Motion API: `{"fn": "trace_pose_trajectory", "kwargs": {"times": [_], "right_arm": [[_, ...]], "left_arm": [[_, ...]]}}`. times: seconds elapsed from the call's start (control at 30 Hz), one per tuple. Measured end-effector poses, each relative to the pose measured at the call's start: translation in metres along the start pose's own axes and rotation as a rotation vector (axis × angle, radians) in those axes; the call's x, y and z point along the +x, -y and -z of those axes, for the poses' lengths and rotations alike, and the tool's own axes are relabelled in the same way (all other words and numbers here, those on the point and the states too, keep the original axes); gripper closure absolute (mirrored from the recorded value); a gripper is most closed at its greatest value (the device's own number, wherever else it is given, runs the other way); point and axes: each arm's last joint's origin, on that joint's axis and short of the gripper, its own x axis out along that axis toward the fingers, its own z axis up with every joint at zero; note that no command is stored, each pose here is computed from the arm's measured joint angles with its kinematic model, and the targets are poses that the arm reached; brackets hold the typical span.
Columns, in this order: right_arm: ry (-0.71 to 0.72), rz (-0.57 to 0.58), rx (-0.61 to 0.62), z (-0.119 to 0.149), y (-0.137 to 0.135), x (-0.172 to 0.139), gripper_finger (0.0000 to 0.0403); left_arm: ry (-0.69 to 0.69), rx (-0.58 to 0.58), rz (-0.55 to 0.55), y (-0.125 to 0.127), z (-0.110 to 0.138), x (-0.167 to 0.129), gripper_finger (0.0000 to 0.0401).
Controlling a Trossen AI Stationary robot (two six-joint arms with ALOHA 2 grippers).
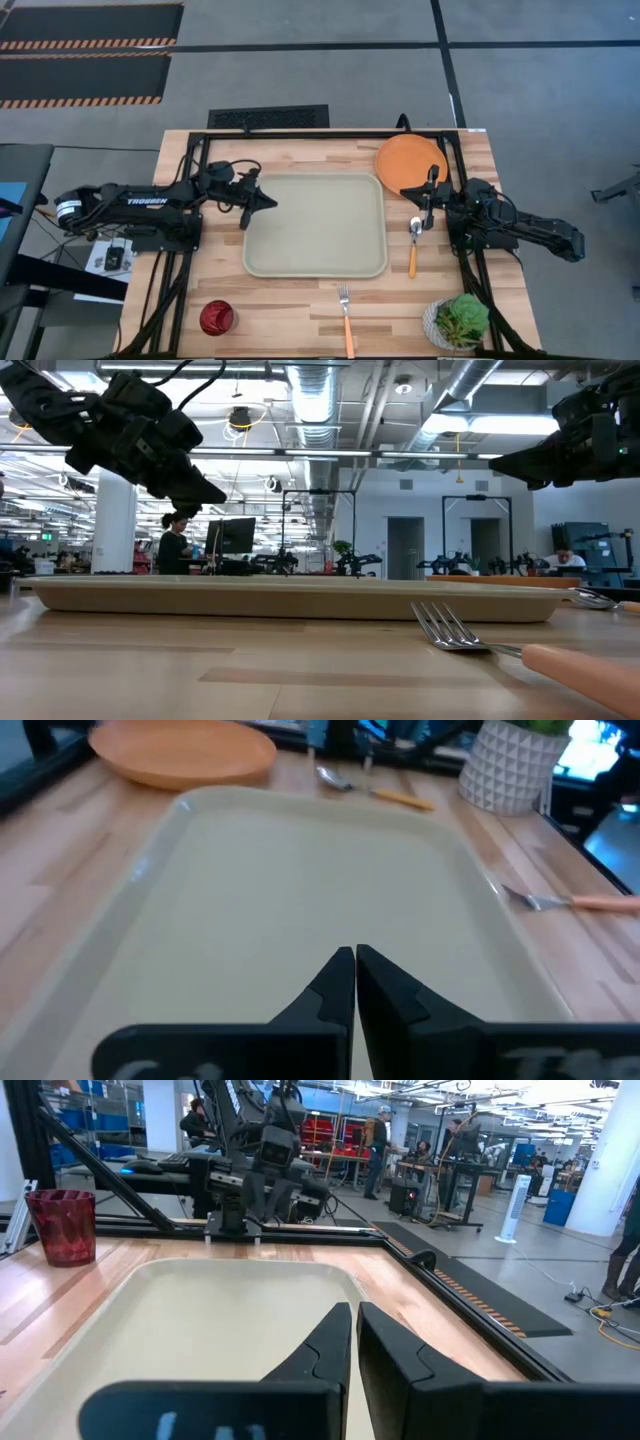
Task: Pick and place plate/cup/fork/spoon on tray
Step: Put the red cup on the gray serving tray
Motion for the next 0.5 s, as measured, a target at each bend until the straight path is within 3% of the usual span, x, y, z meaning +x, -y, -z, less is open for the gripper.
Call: {"fn": "trace_pose_trajectory", "kwargs": {"times": [0.27, 0.4, 0.5], "right_arm": [[0.019, 0.003, -0.056, -0.002, 0.000, 0.000, 0.0356], [0.022, 0.002, 0.094, -0.002, 0.000, 0.000, 0.0356], [0.037, 0.009, 0.093, -0.004, 0.001, 0.000, 0.0356]], "left_arm": [[-0.194, -0.002, 0.020, 0.010, -0.018, 0.003, 0.0401], [-0.280, 0.032, 0.018, 0.019, -0.029, 0.003, 0.0401], [-0.366, 0.064, -0.014, 0.027, -0.034, 0.002, 0.0401]]}}
